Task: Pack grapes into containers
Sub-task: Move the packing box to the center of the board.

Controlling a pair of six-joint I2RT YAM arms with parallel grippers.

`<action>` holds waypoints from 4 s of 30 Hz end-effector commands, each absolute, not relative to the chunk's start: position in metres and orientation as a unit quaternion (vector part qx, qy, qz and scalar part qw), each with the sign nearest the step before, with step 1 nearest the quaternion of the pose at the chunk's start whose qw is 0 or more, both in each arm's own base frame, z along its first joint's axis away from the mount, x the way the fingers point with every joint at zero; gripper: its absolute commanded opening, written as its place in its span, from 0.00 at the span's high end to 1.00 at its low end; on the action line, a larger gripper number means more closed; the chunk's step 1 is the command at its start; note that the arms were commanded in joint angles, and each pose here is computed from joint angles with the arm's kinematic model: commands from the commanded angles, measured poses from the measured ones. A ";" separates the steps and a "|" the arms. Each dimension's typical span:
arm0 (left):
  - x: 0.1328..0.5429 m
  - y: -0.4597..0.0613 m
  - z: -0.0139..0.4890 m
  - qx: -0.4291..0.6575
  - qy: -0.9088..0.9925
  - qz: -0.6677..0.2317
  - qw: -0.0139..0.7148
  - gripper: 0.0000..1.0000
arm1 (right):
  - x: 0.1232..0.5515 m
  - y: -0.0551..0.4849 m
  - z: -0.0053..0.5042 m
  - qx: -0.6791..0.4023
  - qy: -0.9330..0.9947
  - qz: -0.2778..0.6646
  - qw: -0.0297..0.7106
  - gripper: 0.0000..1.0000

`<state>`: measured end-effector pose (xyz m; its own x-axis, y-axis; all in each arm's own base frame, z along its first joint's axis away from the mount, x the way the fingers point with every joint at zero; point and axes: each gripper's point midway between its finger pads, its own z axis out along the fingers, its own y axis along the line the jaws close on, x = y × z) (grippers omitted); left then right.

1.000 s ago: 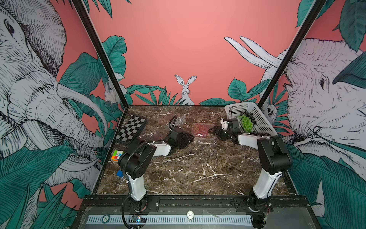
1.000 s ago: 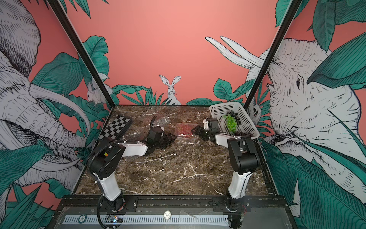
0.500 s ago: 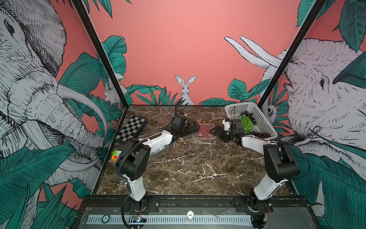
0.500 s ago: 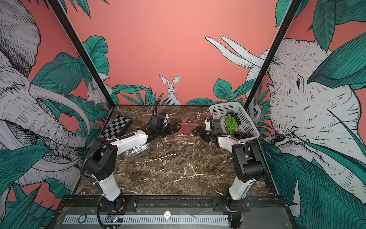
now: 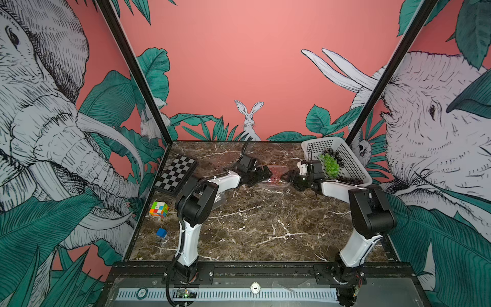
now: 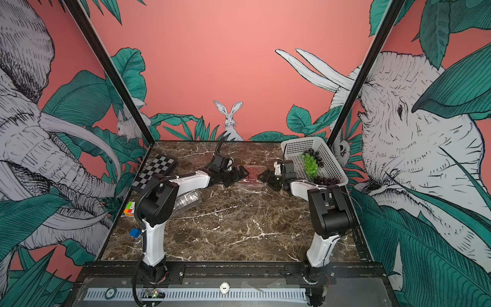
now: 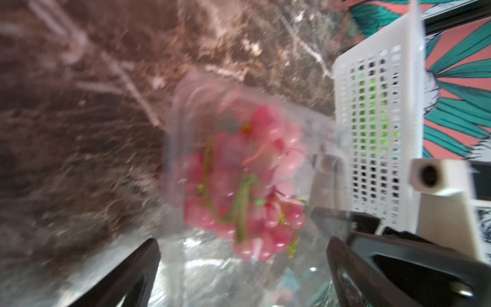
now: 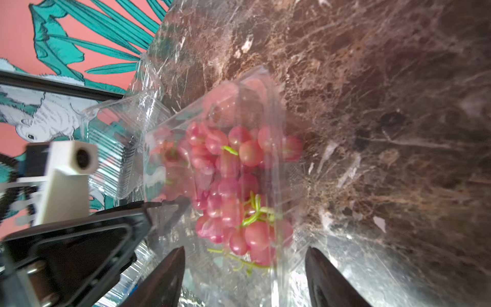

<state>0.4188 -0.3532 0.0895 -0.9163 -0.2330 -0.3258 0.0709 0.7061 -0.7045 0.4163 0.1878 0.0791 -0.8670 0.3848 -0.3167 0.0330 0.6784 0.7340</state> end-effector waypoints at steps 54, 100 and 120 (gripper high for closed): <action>0.623 -0.380 0.131 -0.125 0.823 -0.461 0.307 0.01 | 0.628 0.206 0.099 0.156 0.844 0.414 0.303 0.39; 0.519 -0.333 0.217 -0.058 0.858 -0.424 0.285 0.01 | 0.555 0.172 0.159 0.117 0.852 0.388 0.331 0.02; 0.329 -0.161 0.184 0.014 0.959 -0.185 0.212 0.01 | 0.362 0.229 0.118 -0.068 0.925 0.278 0.251 0.02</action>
